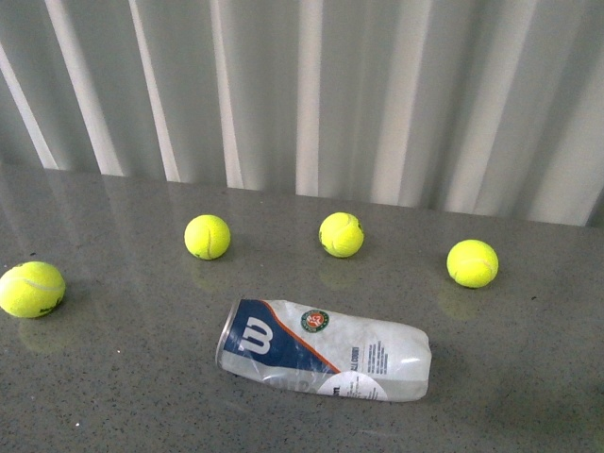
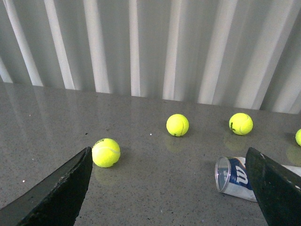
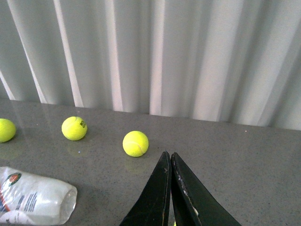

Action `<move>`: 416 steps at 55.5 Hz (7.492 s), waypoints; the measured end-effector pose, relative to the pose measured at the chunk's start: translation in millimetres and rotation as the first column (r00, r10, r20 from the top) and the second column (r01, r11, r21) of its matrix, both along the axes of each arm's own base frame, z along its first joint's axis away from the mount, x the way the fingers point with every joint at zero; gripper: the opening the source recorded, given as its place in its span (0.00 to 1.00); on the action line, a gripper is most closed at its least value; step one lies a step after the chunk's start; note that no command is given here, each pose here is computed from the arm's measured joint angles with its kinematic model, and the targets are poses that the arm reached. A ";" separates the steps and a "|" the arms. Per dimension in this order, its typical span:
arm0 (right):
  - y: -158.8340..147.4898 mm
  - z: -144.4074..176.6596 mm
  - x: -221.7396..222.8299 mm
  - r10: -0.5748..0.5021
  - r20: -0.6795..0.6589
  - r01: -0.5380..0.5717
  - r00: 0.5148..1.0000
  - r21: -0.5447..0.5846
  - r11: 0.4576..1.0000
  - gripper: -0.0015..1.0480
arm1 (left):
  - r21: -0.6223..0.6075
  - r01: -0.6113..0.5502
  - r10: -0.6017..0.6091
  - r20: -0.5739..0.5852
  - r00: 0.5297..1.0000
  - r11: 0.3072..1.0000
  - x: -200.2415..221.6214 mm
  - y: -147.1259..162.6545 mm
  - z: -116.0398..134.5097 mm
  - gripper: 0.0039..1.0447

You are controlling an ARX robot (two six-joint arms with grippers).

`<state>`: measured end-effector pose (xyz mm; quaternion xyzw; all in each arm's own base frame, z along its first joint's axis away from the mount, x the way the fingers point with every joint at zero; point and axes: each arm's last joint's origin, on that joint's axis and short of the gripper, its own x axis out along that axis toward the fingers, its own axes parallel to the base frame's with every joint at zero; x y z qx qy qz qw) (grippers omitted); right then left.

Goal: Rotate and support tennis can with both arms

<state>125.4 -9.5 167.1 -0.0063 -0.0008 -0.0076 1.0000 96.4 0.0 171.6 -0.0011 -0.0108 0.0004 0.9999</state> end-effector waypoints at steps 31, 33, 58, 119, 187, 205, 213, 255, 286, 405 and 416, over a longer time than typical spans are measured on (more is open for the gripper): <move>9.1 0.8 -13.9 0.012 0.005 -0.012 1.000 0.002 1.000 0.03 | 0.000 0.000 0.000 0.000 1.000 1.000 0.0 0.0 0.0 0.94; 9.1 0.8 -14.4 0.012 0.005 -0.012 1.000 0.002 1.000 0.03 | 0.000 0.001 -0.001 0.000 1.000 1.000 0.0 0.0 0.0 0.94; 9.2 -2.2 -27.7 0.012 -0.001 -0.012 1.000 0.002 1.000 0.03 | 0.000 0.001 -0.001 0.001 1.000 1.000 -0.1 0.0 0.1 0.94; 9.2 -2.2 -27.8 0.013 0.000 -0.013 1.000 0.003 1.000 0.93 | 0.157 0.447 -0.333 -0.466 0.820 0.881 172.6 -50.6 57.6 0.94; 9.2 -2.2 -27.8 0.013 0.000 -0.013 1.000 0.003 1.000 0.93 | -0.508 0.381 -0.624 -0.496 0.604 0.772 242.9 -126.6 -124.7 0.94; 9.2 -2.2 -27.8 0.013 0.000 -0.013 1.000 0.003 1.000 0.93 | -0.520 0.354 -0.616 -0.517 0.594 0.777 238.8 -133.6 -136.0 0.51; 9.2 -2.2 -27.8 0.012 0.000 -0.012 1.000 0.003 1.000 0.93 | -0.496 0.366 -0.609 -0.538 0.582 0.788 237.7 -133.1 -133.4 0.28; 9.2 -2.2 -27.8 0.013 0.000 -0.013 1.000 0.003 1.000 0.93 | 0.455 0.833 -0.559 -0.621 0.550 0.314 230.7 -141.9 112.7 0.03; 9.2 -2.2 -27.8 0.012 0.000 -0.012 1.000 0.003 1.000 0.93 | 0.552 0.628 -0.315 -0.832 0.457 -0.548 215.1 -200.0 99.9 0.03; 9.2 -2.2 -27.8 0.013 0.000 -0.013 1.000 0.003 1.000 0.93 | 0.086 -0.002 0.002 0.002 1.000 0.996 137.5 35.5 174.4 0.75; 9.2 -2.2 -27.8 0.013 0.000 -0.013 1.000 0.003 1.000 0.93 | 0.021 -0.004 0.004 -0.016 1.000 1.000 107.8 24.3 112.4 0.43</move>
